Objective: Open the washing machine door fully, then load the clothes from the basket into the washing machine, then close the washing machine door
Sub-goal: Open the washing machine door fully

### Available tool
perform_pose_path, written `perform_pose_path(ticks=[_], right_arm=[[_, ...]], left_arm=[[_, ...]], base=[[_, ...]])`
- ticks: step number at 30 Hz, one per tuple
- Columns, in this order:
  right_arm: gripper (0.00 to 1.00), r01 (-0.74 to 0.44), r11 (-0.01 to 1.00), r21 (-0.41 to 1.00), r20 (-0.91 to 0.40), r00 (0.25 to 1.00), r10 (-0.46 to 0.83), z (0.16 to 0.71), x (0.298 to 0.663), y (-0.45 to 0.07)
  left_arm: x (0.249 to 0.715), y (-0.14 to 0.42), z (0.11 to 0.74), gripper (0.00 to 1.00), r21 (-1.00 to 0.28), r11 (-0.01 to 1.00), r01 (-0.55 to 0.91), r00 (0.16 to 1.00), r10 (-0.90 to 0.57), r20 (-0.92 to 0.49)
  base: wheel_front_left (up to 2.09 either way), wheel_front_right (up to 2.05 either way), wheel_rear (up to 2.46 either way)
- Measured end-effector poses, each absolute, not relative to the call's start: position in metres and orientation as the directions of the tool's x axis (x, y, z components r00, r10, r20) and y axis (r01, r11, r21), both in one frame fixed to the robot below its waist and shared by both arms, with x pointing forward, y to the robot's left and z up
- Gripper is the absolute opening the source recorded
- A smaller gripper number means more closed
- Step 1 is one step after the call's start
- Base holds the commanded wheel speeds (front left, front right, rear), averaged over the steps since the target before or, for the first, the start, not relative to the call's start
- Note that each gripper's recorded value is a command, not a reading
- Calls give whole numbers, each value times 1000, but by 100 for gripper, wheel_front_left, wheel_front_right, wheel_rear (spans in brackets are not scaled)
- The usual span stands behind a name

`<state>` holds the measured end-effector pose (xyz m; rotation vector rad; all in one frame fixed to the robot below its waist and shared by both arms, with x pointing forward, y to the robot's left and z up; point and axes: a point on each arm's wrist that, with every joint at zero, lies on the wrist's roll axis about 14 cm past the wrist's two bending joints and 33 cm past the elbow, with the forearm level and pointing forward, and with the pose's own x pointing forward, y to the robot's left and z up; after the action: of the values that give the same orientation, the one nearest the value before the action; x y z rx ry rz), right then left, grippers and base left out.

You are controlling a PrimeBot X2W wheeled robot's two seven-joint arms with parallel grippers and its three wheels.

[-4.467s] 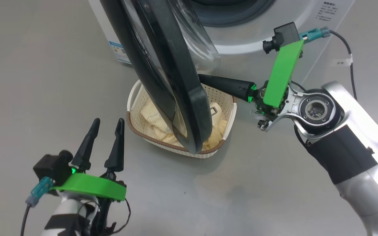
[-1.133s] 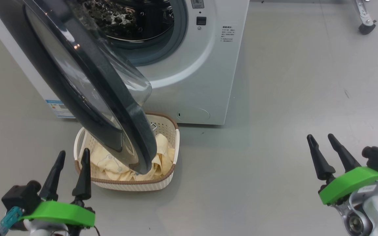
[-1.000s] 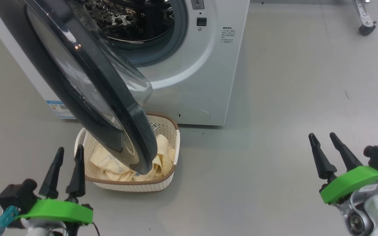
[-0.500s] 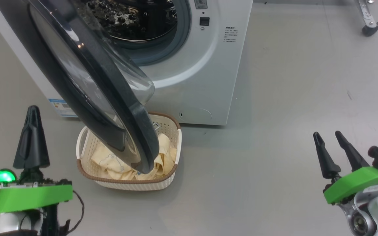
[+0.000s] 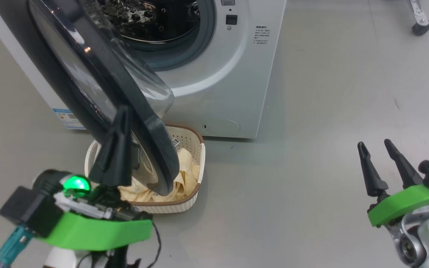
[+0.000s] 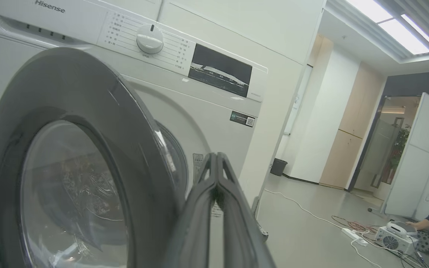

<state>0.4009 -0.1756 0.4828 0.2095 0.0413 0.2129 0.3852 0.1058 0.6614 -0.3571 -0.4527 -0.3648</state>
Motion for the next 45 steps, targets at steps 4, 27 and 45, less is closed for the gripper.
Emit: perform_pose_path(ticks=[4, 27, 45], right_arm=[[100, -198, 961, 194, -12, 979, 204, 485, 402, -179], [100, -194, 961, 198, -17, 979, 201, 481, 400, -175], [100, -239, 952, 191, 9, 970, 242, 489, 409, -161]], left_arm=[[381, 68, 660, 0, -267, 815, 514, 810, -359, 464], [421, 26, 560, 0, -414, 767, 490, 871, -453, 191], [421, 36, 554, 0, -429, 778, 460, 887, -422, 187]], base=[[0, 0, 0], [0, 0, 0], [0, 0, 0]])
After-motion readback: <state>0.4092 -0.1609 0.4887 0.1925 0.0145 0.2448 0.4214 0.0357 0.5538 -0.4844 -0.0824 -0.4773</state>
